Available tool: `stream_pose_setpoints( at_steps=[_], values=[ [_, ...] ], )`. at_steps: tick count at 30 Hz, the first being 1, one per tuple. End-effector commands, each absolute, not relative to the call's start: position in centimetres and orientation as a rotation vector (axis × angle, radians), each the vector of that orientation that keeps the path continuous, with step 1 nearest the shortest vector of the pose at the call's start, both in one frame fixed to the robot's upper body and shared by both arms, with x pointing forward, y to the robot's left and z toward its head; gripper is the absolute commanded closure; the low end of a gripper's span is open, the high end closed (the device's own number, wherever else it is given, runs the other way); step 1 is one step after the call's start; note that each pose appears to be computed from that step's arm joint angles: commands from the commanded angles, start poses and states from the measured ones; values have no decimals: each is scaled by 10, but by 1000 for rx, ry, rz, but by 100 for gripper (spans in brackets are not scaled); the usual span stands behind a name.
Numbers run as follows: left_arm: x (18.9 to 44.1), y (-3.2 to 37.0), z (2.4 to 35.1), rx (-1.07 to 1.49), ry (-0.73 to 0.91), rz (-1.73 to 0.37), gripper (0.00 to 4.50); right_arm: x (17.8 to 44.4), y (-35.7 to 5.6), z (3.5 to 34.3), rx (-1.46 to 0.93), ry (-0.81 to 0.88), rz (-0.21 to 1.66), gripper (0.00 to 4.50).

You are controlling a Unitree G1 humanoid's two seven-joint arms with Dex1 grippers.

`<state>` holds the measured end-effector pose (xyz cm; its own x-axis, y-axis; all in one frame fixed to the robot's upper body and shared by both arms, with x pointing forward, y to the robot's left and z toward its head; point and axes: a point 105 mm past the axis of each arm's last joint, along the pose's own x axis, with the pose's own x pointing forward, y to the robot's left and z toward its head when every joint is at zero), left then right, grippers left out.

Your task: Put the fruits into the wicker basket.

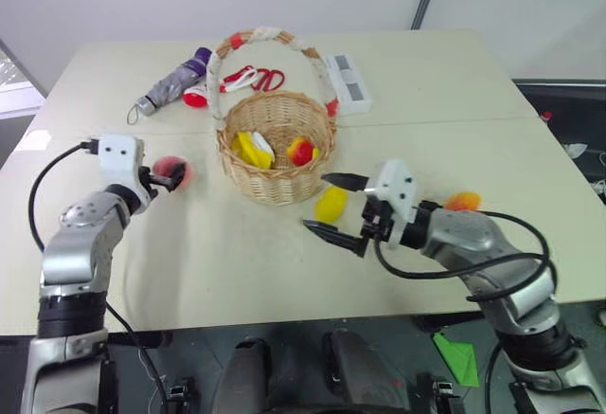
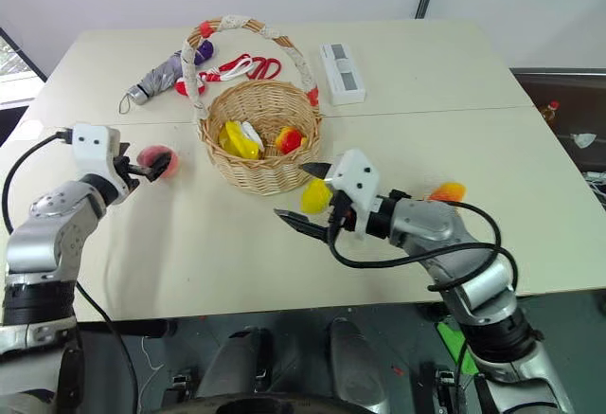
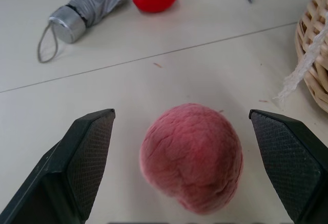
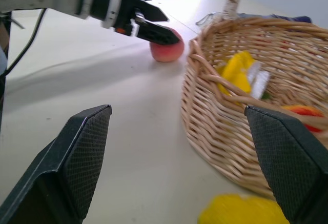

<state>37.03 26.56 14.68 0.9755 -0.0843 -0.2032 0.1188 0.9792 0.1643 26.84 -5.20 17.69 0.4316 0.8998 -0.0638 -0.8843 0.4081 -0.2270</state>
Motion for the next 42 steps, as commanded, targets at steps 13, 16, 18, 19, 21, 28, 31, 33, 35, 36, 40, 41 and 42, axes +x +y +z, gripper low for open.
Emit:
stream_pose_setpoints(
  at_steps=[13, 16, 18, 19, 21, 28, 31, 33, 35, 36, 40, 41, 42],
  values=[
    [380, 273, 142, 194, 312, -62, 131, 271, -39, 184, -255, -158, 1128, 0],
    [377, 280, 143, 244, 331, -47, 228, 273, -38, 186, -254, -167, 1121, 0],
    [371, 280, 163, 233, 245, -100, 228, 275, -38, 187, -256, -172, 1115, 0],
    [367, 276, 174, 220, 195, -145, 228, 276, -39, 188, -257, -173, 1113, 0],
    [353, 261, 199, 219, 83, -278, 228, 277, -41, 189, -259, -173, 1106, 0],
    [323, 161, 245, 238, -72, -718, 228, 290, -57, 183, -283, -129, 1060, 0],
    [333, 127, 241, 312, -64, -764, 228, 298, -64, 181, -288, -115, 1022, 0],
    [348, 115, 241, 270, -52, -736, 228, 304, -71, 176, -301, -91, 980, 0],
    [360, 106, 235, 281, -25, -729, 228, 308, -81, 170, -319, -63, 931, 0],
    [363, 103, 233, 288, -20, -734, 184, 309, -84, 168, -315, -55, 915, 0],
    [368, 98, 236, 259, -33, -757, 7, 309, -95, 160, -288, -7, 871, 0],
    [368, 97, 237, 262, -41, -769, 7, 309, -96, 157, -283, 8, 863, 0],
    [366, 96, 240, 259, -56, -786, 7, 310, -98, 153, -265, 30, 843, 0]
  ],
)
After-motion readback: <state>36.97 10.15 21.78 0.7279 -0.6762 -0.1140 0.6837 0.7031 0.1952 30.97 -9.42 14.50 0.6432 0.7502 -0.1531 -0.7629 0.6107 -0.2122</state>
